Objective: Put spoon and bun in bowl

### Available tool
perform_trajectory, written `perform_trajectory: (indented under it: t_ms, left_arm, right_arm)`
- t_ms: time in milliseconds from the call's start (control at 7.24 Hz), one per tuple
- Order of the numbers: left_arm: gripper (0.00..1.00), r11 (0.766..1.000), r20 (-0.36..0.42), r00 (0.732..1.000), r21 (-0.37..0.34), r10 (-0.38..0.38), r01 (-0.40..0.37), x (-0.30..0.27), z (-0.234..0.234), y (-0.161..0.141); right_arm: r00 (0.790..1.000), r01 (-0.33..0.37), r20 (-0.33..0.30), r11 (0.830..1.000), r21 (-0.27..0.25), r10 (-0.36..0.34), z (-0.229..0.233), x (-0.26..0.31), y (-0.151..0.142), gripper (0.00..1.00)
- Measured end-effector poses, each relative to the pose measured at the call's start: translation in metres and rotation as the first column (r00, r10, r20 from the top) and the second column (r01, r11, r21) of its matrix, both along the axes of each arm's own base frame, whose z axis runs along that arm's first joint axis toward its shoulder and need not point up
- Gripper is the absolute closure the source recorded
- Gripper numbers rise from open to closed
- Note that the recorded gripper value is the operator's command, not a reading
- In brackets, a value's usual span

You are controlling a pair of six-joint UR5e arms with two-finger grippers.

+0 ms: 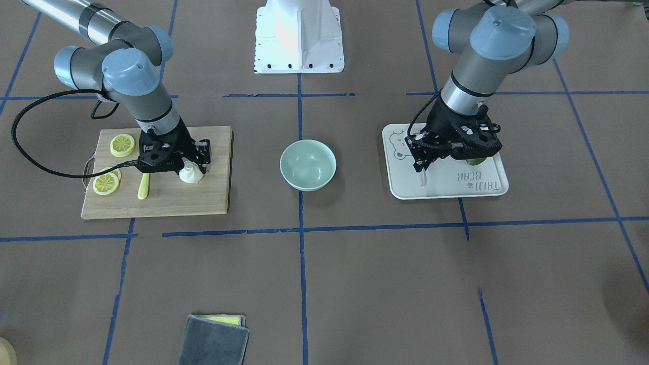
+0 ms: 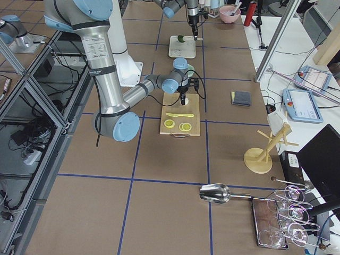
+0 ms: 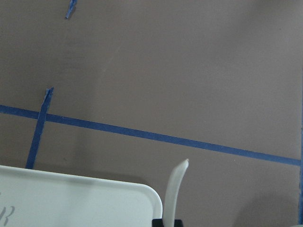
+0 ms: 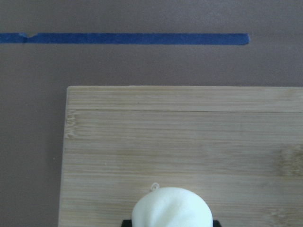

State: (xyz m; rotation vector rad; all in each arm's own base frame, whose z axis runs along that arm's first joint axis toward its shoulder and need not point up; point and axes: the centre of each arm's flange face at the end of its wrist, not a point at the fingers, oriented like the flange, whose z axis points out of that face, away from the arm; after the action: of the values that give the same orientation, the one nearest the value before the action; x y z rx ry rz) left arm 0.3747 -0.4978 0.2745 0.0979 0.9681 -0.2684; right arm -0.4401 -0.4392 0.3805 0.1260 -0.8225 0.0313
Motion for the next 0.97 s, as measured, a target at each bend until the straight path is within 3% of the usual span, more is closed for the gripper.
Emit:
perform_trajectory:
  t_ms: [553, 967]
  left_arm:
    - [1.00, 0.992, -0.087, 0.994, -0.112, -0.059, 0.049, 0.055, -0.048, -0.003]
    - [1.00, 0.983, -0.181, 0.979, -0.176, -0.093, 0.061, 0.119, -0.062, 0.013]
  right_arm:
    - [0.999, -0.025, 0.036, 1.000, 0.009, 0.024, -0.017, 0.027, -0.017, 1.00]
    - [0.996, -0.035, 0.077, 0.999, -0.009, 0.036, -0.025, 0.063, -0.039, 1.00]
